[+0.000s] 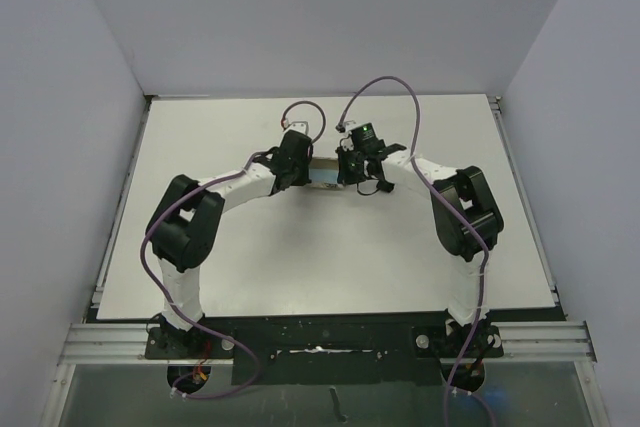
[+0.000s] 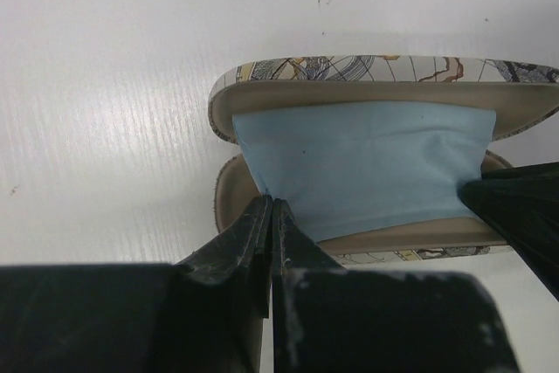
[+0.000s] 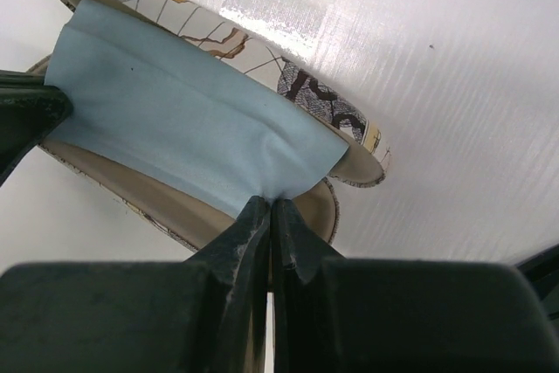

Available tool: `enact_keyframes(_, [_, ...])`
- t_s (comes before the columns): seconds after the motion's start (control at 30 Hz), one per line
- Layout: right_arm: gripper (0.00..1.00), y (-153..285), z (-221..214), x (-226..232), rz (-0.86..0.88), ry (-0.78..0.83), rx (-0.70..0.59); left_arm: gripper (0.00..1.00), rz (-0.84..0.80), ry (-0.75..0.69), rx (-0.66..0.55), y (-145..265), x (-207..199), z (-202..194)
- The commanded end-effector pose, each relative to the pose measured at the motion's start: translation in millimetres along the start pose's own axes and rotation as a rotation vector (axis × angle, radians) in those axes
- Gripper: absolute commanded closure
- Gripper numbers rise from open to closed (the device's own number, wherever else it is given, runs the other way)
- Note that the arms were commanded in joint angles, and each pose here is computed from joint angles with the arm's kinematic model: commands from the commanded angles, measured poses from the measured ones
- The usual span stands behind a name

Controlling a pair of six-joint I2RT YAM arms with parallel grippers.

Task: Organize the sunglasses
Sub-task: Place the glasses cleaning cloth in the sunglasses case.

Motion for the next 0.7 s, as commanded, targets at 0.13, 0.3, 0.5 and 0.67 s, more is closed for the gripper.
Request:
enact_keyframes(0.13, [1.00,14,10,8,0.006,0.018,-0.061,1.00,-0.018,0.009,-0.001,6,-5,-5])
enact_keyframes(0.3, [1.00,13,4,8,0.001,0.017,-0.056,1.00,-0.008,0.009,0.005,7,-1,-10])
enact_keyframes(0.5, [1.00,11,0,8,-0.002,0.019,-0.048,1.00,-0.001,0.010,0.012,7,1,-14])
enact_keyframes(0.67, [1.00,12,0,7,-0.006,0.021,-0.043,1.00,0.001,0.008,0.013,7,1,-14])
Point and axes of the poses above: each gripper's point midway between its finger pads, its own y axis back along the fingers, its own x axis along the line the jaws close on, z = x × y, the point moved 4 cm from there along y, back along the fingers, and after that the axes turned 1 degree about -y, right-handed, at the moved point
